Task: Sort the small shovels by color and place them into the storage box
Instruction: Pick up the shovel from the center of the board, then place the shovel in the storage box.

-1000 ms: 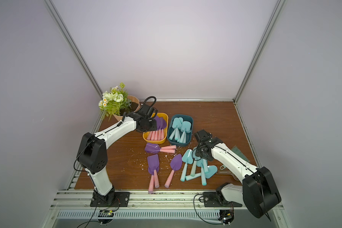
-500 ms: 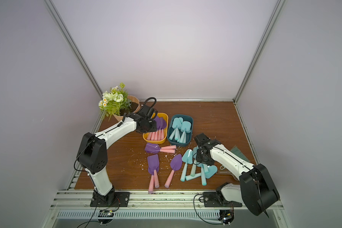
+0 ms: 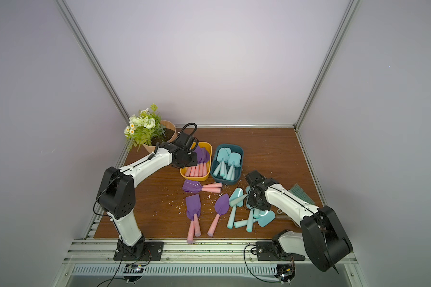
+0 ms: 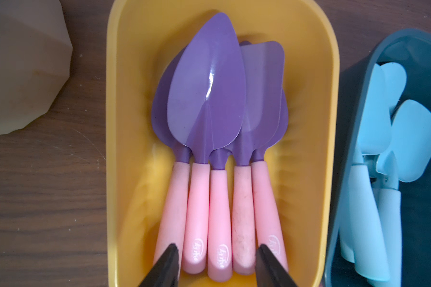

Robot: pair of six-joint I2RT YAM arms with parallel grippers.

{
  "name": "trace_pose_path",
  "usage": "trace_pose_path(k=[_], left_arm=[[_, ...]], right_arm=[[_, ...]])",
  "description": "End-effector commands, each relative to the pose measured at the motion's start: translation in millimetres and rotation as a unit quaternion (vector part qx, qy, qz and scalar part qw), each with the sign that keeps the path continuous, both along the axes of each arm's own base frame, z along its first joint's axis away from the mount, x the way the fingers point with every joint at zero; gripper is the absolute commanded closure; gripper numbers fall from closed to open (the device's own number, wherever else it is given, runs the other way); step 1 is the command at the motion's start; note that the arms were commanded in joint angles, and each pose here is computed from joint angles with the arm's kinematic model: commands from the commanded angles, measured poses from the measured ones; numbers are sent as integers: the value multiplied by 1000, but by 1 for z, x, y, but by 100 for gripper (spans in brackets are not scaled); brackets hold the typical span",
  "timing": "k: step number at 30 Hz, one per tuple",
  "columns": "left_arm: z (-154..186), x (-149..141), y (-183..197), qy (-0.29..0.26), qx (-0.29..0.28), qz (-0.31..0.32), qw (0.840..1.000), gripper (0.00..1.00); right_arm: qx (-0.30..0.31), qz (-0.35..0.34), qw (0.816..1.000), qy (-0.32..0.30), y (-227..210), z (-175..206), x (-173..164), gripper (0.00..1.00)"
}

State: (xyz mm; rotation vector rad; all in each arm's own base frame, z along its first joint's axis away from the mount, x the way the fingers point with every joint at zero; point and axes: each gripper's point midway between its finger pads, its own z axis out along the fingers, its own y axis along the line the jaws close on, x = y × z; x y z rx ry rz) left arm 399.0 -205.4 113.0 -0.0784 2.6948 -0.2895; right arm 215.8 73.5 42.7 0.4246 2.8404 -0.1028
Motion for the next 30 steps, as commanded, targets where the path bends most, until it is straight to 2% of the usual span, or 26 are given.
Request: trace_pose_path(k=[1,7,15,22,30], left_arm=[[9,-5,-1,-7,-4,-2,1000,48],[16,-6,1,-15,-5,-3,1000,48],[19,-14,10,-18,-4,0,1000,48],[17,-25,17,-19,-4,3,1000,48],[22,-31,27,-27,2,6,1000,47]], right_arm=[[-20,-12,999,-38,-6,33,16,89],[-35,-3,995,-97,1,88,55,89],[47,50,985,-161,72,131,134,89],[116,77,979,-150,138,113,170,89],[140,90,980,-108,174,73,178,88]])
